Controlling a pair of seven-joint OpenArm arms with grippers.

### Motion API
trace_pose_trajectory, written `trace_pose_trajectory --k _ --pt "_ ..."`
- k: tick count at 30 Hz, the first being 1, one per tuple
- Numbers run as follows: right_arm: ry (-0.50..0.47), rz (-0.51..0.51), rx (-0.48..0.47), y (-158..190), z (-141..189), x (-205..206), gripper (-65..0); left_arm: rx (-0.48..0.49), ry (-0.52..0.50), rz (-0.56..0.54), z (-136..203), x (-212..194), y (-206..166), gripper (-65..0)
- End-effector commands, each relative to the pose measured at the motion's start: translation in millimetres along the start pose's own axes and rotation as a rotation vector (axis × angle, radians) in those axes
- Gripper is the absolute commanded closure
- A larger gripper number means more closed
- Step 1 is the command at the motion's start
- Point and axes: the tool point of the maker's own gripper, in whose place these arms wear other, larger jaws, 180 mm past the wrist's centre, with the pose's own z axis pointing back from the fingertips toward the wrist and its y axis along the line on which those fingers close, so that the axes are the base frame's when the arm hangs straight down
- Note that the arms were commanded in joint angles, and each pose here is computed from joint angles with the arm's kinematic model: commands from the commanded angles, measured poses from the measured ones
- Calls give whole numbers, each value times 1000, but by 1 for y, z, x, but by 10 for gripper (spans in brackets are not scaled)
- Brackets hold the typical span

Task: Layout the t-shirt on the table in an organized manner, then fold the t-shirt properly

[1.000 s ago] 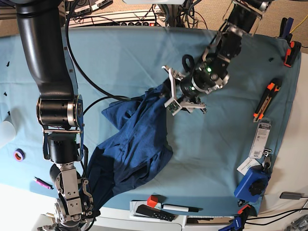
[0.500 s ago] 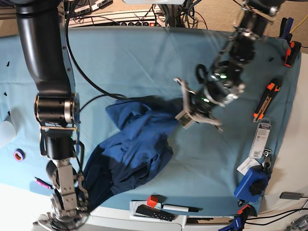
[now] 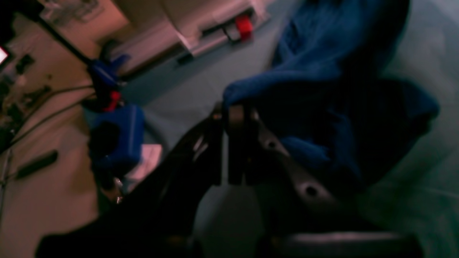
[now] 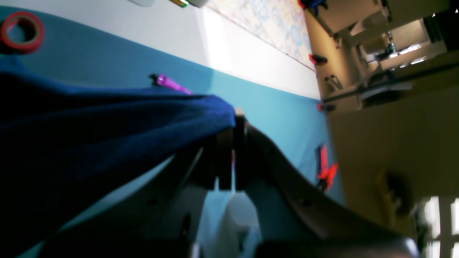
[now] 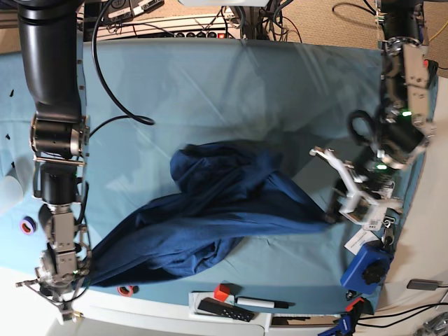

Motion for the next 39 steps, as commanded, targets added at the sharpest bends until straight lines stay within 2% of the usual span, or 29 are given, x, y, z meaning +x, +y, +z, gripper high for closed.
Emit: trace_pose_trajectory --k 1,6,10,18,24,31,37,39 --pt "-77 -34 -53 -32 10 29 0 11 -67 -6 6 20 8 0" --pt "-153 -36 -44 -48 44 41 0 19 -92 18 17 25 21 0" --pt "-167 -32 -21 -51 72 40 0 26 -92 17 18 25 23 0" --pt "-167 61 11 -14 99 3 0 92 -78 -22 31 26 50 0" --pt "-207 85 -70 -15 132 -23 0 174 -138 -19 49 39 79 0" --pt "-330 2 -117 -32 188 -44 0 277 -305 -27 102 80 110 0" --pt "-449 -45 -167 -51 249 -62 0 375 -367 -102 152 104 111 0" --pt "-426 -31 -161 -49 251 -75 0 417 -361 -113 164 103 116 0"
